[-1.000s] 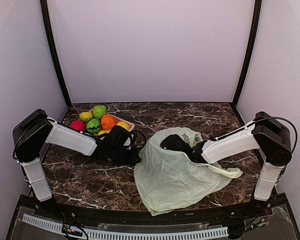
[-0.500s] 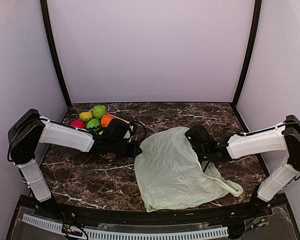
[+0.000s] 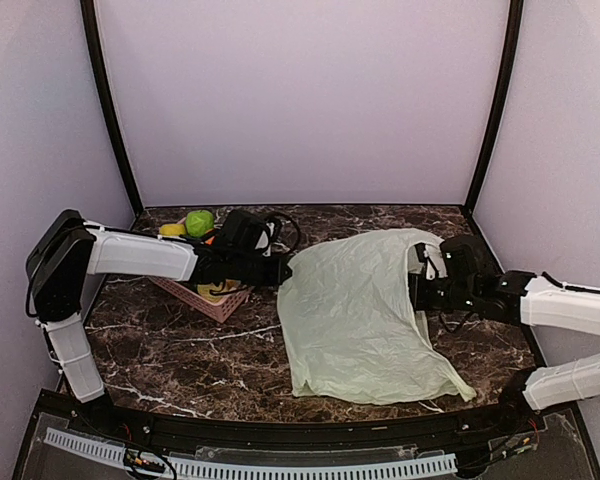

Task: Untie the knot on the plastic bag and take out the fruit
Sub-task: Pick up the fake fruit from the takeout bag, then pass from the right arm to the left

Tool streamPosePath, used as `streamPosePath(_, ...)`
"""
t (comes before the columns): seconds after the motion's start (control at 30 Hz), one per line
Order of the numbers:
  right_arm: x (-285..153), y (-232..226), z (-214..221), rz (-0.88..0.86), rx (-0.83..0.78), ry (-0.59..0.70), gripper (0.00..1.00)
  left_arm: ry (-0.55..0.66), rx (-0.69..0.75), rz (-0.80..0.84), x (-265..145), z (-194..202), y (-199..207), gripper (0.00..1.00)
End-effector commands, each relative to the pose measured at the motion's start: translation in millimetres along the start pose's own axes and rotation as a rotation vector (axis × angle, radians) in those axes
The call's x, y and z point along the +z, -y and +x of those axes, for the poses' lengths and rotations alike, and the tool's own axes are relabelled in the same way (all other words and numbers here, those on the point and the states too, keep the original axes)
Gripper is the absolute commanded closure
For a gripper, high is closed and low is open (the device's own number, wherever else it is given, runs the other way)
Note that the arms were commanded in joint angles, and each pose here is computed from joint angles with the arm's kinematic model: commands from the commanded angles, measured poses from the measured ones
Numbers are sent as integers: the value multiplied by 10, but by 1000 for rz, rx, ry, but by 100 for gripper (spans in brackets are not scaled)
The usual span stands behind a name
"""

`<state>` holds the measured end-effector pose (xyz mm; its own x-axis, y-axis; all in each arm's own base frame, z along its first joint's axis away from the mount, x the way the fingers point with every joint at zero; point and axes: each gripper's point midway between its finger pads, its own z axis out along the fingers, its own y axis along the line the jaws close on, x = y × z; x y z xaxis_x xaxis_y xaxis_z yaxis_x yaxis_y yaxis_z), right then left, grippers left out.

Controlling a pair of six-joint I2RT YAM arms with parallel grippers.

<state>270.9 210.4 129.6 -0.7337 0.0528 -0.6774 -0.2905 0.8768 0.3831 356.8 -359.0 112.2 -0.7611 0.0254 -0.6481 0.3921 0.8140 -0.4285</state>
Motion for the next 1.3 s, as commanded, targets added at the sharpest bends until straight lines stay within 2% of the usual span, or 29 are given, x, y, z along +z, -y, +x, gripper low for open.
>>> streamPosePath(0.0, -157, -60, 148, -83, 44, -17, 44, -19, -7, -56, 26, -29, -184, 99)
streamPosePath(0.23, -443, -62, 207, -131, 92, 27, 43, -6, -26, -80, 10, -107, -301, 99)
streamPosePath(0.57, -773, -94, 77, -140, 69, 85, 40, 2, -43, -93, 19, -166, -385, 99)
streamPosePath(0.87, -466, -41, 699, -171, 98, -159, 43, 38, -40, -6, -3, -342, -179, 99)
streamPosePath(1.27, -527, -140, 1290, -275, 110, -433, 43, 104, -96, -2, -20, -570, -171, 99)
